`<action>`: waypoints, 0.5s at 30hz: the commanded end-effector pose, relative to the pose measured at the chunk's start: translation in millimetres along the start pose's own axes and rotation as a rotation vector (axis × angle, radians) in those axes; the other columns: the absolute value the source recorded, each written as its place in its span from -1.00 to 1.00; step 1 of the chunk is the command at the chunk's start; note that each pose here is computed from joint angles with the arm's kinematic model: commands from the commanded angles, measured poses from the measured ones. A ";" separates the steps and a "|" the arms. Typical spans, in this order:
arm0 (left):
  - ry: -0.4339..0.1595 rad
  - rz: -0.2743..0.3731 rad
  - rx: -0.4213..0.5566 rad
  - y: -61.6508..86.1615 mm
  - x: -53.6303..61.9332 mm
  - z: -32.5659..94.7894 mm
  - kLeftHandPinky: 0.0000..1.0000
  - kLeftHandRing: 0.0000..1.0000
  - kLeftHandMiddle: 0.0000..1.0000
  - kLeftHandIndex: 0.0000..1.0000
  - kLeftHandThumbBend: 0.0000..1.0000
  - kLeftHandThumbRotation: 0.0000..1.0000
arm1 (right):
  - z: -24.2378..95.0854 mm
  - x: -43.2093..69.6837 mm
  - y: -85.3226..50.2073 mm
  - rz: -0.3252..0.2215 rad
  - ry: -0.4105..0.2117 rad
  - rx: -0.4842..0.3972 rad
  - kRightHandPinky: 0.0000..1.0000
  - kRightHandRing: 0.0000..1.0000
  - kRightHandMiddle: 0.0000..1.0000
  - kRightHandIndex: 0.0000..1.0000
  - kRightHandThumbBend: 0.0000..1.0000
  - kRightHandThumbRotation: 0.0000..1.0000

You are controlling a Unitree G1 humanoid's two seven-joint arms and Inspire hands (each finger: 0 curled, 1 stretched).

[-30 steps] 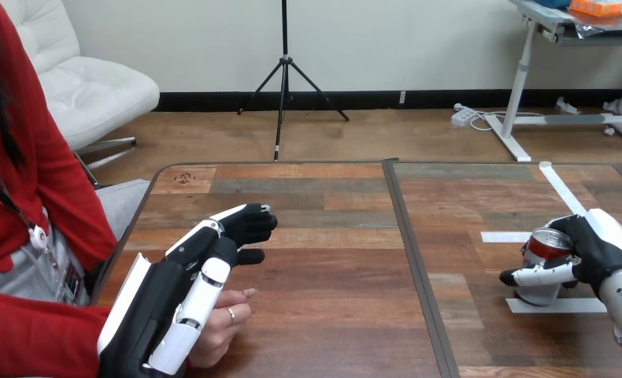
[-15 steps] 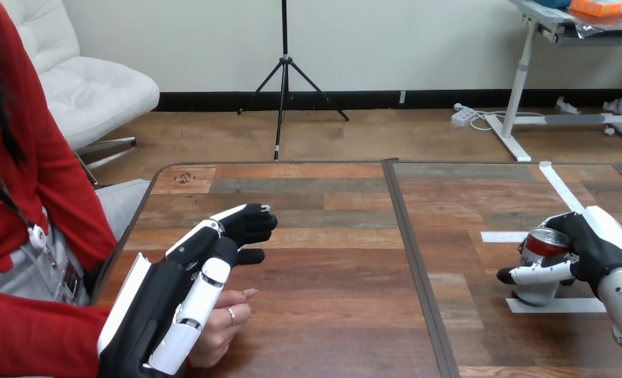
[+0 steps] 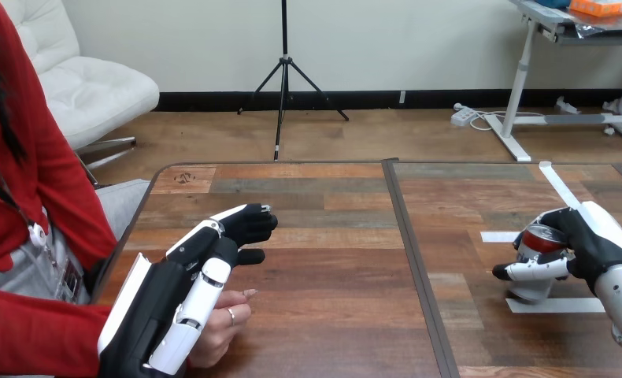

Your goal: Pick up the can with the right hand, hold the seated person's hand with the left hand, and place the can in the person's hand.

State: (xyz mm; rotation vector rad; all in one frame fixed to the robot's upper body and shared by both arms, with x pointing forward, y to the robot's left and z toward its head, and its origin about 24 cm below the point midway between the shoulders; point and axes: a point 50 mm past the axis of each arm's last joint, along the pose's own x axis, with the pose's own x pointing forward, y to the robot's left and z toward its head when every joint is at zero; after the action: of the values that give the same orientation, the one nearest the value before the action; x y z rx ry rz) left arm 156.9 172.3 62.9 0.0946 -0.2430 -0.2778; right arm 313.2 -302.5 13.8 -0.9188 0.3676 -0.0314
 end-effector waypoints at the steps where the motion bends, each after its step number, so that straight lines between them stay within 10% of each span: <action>1: -0.076 -0.008 0.015 2.3 13.2 10.2 0.52 0.63 0.59 0.55 -0.45 0.76 | 31.9 9.1 -38.2 -0.112 -0.139 0.001 -0.32 -0.22 -0.10 -0.03 0.53 -1.00; 15: -0.105 0.013 0.100 6.7 16.0 13.1 0.41 0.54 0.52 0.48 -0.54 0.68 | 47.2 7.7 -45.9 -0.142 -0.246 0.003 -0.26 -0.20 -0.08 -0.02 0.53 -1.00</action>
State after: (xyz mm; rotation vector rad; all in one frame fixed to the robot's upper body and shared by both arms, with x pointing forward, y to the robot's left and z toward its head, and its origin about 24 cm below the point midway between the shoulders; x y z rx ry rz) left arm 158.4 172.5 64.1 0.1277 -0.2517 -0.2733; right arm 319.3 -295.8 23.4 -0.9192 0.2823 -0.0016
